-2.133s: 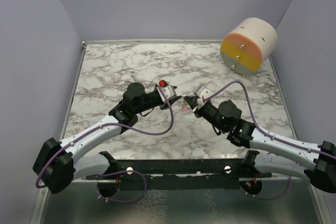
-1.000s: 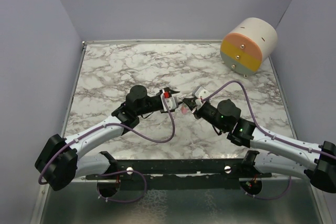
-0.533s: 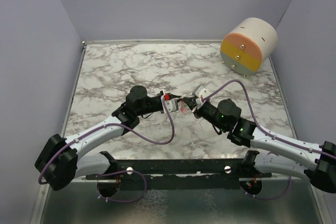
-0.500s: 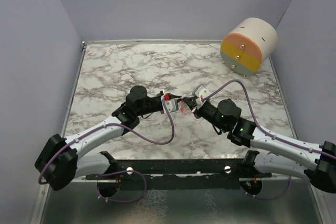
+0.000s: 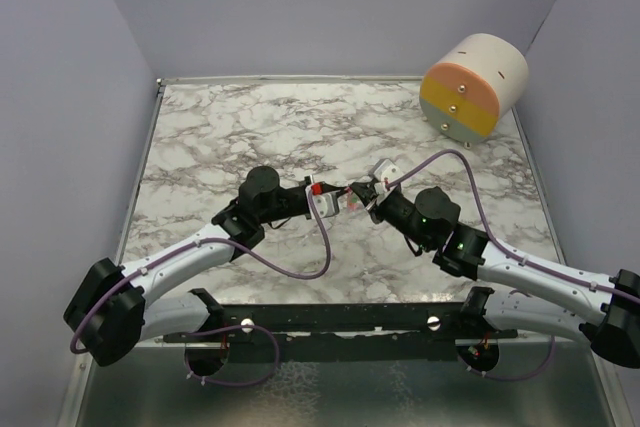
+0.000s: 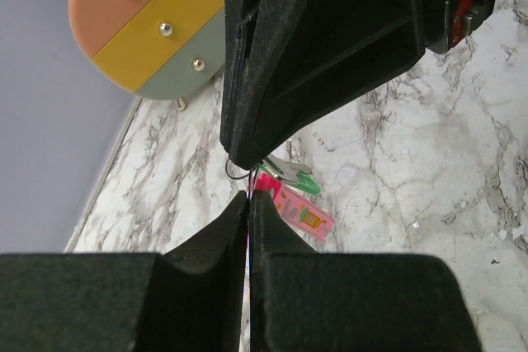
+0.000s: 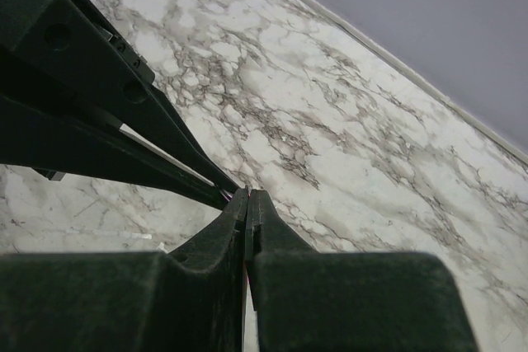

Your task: Put the keys on the keyring

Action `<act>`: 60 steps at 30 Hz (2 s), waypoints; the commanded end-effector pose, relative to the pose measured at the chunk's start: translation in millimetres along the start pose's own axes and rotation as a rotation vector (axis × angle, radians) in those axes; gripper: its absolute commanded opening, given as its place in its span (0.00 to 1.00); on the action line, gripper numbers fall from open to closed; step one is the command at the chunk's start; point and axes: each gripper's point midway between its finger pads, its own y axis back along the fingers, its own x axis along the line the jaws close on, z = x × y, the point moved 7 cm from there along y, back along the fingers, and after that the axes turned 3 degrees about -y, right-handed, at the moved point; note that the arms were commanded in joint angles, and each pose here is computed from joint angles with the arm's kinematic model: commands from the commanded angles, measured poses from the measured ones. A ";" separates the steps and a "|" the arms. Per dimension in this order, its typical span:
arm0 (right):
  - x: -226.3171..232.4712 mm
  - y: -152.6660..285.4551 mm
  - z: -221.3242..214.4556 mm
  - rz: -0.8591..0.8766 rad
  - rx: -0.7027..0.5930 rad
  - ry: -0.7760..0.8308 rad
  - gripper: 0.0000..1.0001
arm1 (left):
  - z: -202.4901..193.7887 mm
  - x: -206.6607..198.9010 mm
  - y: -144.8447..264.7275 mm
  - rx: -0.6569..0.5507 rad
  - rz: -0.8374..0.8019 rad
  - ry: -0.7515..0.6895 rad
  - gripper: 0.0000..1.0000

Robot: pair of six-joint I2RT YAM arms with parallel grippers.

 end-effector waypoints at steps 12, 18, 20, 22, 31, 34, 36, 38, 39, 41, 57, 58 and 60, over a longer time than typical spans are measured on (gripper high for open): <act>-6.4 4.5 1.0 -0.047 -0.002 0.008 0.01 | 14.8 5.9 7.2 -0.046 0.043 -0.044 0.00; -9.9 7.0 -7.9 -0.080 -0.008 0.036 0.01 | 16.9 9.4 11.4 -0.041 0.081 -0.051 0.00; -10.6 7.4 -9.3 -0.086 -0.011 0.038 0.01 | 18.7 9.7 12.5 -0.046 0.084 -0.052 0.00; -10.9 7.1 -9.6 -0.089 -0.015 0.040 0.01 | 20.1 9.9 13.3 -0.050 0.085 -0.054 0.00; -11.0 7.6 -7.0 -0.092 -0.031 0.032 0.01 | 22.6 9.2 16.6 -0.059 0.090 -0.058 0.00; -11.0 7.8 -7.4 -0.091 -0.029 0.032 0.01 | 23.0 9.1 16.9 -0.060 0.090 -0.057 0.00; -11.4 8.1 -6.6 -0.092 -0.032 0.032 0.01 | 23.6 9.3 17.2 -0.061 0.091 -0.058 0.00; -11.3 8.3 -6.0 -0.091 -0.033 0.032 0.01 | 24.1 9.3 17.4 -0.063 0.092 -0.057 0.00; -11.5 8.4 -6.2 -0.093 -0.032 0.032 0.01 | 24.4 9.5 17.7 -0.064 0.093 -0.056 0.00; -11.6 8.3 -7.0 -0.095 -0.031 0.030 0.01 | 25.0 9.6 17.7 -0.065 0.094 -0.052 0.00; -22.2 3.8 -6.6 -0.230 -0.020 -0.024 0.54 | 26.8 8.4 16.0 -0.077 0.076 -0.040 0.00; -23.7 5.3 -7.0 -0.243 -0.021 -0.024 0.54 | 27.0 8.6 16.4 -0.078 0.078 -0.041 0.00; -26.3 8.1 -5.8 -0.261 -0.027 -0.027 0.55 | 26.7 8.7 16.1 -0.076 0.079 -0.041 0.00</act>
